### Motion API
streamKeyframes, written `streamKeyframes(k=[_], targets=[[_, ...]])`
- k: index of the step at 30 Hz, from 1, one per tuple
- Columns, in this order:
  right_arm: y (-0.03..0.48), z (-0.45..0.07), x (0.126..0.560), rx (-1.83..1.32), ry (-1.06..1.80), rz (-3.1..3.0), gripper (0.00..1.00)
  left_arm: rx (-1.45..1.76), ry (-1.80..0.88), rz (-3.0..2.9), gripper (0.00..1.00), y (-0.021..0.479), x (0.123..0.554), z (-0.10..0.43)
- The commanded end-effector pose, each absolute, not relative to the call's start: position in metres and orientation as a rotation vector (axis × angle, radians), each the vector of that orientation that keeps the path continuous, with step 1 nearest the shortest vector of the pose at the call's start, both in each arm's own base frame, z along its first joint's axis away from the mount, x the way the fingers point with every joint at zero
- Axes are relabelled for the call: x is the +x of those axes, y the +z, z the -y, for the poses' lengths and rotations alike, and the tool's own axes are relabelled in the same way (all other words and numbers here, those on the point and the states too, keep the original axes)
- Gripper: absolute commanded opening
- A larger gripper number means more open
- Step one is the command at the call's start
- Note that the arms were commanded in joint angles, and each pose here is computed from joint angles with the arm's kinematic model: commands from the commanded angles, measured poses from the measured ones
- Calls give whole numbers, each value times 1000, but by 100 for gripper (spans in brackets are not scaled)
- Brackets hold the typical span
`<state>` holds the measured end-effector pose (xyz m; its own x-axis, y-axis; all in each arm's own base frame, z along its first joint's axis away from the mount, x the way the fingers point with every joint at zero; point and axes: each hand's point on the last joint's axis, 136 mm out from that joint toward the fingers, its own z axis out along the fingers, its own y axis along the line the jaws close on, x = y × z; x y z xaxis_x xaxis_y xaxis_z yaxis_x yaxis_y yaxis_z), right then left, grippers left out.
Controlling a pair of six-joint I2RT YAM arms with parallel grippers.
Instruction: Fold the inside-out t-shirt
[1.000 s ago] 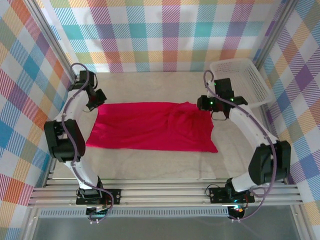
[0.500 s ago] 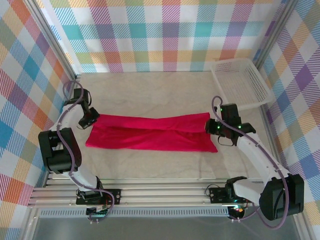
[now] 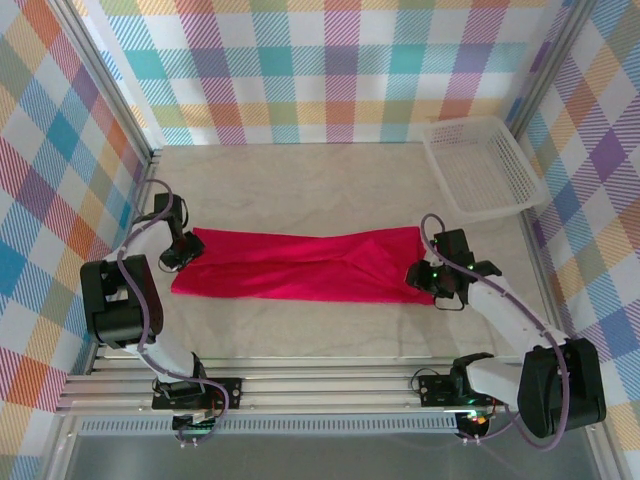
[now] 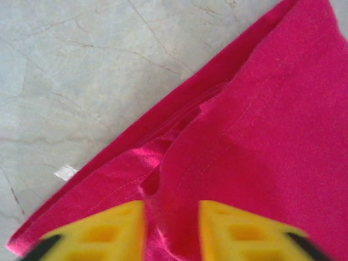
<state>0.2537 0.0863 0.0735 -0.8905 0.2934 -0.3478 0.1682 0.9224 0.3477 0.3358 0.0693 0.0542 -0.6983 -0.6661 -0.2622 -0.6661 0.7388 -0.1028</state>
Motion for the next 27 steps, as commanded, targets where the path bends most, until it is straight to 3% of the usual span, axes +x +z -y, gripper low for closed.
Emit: streamKeyframes(k=[1,2,5,8,14,19,24,27], targets=[[107,-88,268,351,449,-2600,41,-1034,-14,-2569,54,80,347,-73],[115,-96,272,322,482,-2586,43,-1012,-20,-2554,59,87,351,-70],[124,-125,288,196,536,-2580,44,-919,-12,-2531,59,107,360,-52],[117,-155,309,42,485,-2605,51,-820,-18,-2533,58,118,362,-27],[87,-183,359,-126,312,-2678,55,-792,-71,-2581,58,105,355,-8],[80,-204,375,-260,266,-2694,59,-786,-48,-2592,58,101,353,-11],[74,-214,380,-330,207,-2696,59,-786,-57,-2595,57,99,355,-9],[72,-217,381,-348,182,-2701,50,-787,-65,-2599,57,97,357,-8]])
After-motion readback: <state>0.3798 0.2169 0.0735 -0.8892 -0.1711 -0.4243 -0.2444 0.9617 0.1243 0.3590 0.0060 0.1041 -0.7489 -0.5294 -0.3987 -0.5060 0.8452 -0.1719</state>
